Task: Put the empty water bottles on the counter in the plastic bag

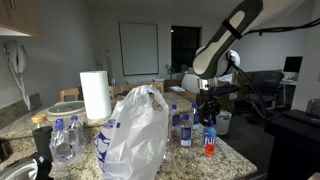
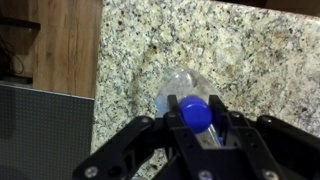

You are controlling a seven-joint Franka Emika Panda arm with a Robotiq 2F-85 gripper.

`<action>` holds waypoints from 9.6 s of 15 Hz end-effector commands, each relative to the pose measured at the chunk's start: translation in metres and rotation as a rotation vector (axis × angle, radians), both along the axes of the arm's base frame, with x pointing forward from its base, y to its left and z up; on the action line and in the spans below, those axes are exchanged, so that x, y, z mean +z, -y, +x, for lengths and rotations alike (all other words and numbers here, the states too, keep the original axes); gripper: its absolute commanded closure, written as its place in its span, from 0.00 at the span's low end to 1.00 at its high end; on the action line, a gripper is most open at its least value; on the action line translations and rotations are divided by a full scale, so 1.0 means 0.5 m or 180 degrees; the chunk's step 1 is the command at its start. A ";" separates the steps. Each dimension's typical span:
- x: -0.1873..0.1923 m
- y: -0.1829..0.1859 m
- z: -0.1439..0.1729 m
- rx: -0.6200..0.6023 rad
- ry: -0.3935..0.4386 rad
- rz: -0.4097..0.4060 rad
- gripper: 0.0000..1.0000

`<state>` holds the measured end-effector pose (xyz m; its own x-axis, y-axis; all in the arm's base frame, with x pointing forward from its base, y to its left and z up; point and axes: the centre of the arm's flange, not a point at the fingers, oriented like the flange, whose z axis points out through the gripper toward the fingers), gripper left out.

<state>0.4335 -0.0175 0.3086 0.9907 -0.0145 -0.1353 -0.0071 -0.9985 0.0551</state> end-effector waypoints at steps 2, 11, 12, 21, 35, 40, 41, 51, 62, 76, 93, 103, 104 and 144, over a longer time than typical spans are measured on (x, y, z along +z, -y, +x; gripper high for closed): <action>0.013 0.001 -0.011 -0.0100 -0.0029 0.0053 0.85; 0.189 -0.007 -0.049 0.0127 0.0041 0.0247 0.84; 0.224 -0.008 -0.054 0.0202 0.0027 0.0284 0.84; 0.528 -0.179 0.035 0.0448 0.0687 0.0768 0.85; 0.488 -0.487 0.233 -0.0171 0.0689 0.1078 0.86; 0.472 -0.471 0.251 -0.0635 0.0426 0.0964 0.86; 0.466 -0.460 0.257 -0.0774 0.0264 0.0905 0.86; 0.351 -0.465 0.302 -0.0924 -0.0407 0.0773 0.34; 0.427 -0.314 0.231 -0.1254 -0.0123 0.1359 0.00; 0.372 0.074 0.289 -0.1510 0.0911 0.0312 0.00; 0.238 0.146 0.424 -0.1605 0.0497 -0.0173 0.00; 0.093 0.209 0.517 -0.1763 -0.0172 -0.0484 0.00; 0.077 0.211 0.522 -0.1766 -0.0251 -0.0510 0.00; 0.184 0.144 0.517 -0.1193 -0.0448 -0.0774 0.86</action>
<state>0.7095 -0.0942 0.3676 0.8615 -0.4662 -0.2013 -0.3994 -0.8669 0.2982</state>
